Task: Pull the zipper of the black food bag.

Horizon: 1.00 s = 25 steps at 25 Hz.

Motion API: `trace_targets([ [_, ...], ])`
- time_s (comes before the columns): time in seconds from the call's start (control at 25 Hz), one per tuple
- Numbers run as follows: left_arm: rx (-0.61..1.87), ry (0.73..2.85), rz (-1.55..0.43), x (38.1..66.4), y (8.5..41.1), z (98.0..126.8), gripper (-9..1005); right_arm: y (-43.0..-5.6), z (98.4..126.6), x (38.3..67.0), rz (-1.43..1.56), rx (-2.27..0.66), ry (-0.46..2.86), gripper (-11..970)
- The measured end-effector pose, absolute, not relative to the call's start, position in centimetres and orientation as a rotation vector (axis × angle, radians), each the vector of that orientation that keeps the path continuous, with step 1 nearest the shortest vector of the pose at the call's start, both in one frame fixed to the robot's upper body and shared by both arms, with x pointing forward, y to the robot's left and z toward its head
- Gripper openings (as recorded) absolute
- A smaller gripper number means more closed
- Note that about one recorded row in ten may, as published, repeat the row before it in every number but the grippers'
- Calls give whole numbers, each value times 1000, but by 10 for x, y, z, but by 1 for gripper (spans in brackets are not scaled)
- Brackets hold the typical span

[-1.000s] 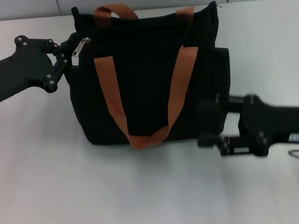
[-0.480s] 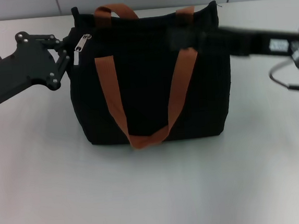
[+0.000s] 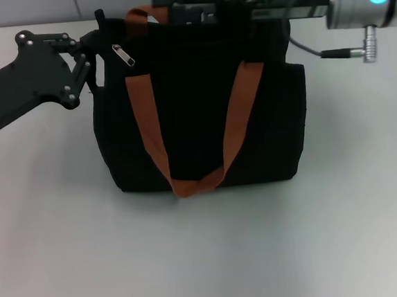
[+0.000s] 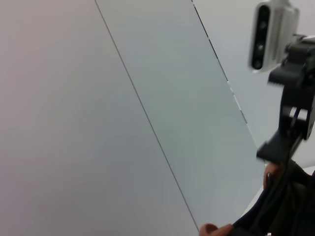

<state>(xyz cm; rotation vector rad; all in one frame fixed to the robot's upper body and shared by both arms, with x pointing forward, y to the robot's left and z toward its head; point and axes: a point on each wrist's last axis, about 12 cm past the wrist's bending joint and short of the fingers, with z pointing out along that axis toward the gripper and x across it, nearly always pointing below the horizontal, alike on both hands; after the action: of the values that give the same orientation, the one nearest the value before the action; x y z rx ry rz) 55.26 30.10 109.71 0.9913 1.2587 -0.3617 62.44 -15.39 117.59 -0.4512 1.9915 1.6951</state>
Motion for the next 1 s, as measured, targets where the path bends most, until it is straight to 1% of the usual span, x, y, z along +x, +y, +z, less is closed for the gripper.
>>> trace_targets([
  [0.28, 994, 1254, -364, 553, 300, 1097, 23, -131, 1178, 628, 1658, -509, 2073, 759],
  [0.68, 990, 1242, -385, 551, 299, 1099, 24, -122, 1175, 631, 1611, -501, 2091, 759],
  [1.0, 993, 1238, -395, 551, 298, 1099, 24, -107, 1171, 629, 1545, -584, 2136, 758],
])
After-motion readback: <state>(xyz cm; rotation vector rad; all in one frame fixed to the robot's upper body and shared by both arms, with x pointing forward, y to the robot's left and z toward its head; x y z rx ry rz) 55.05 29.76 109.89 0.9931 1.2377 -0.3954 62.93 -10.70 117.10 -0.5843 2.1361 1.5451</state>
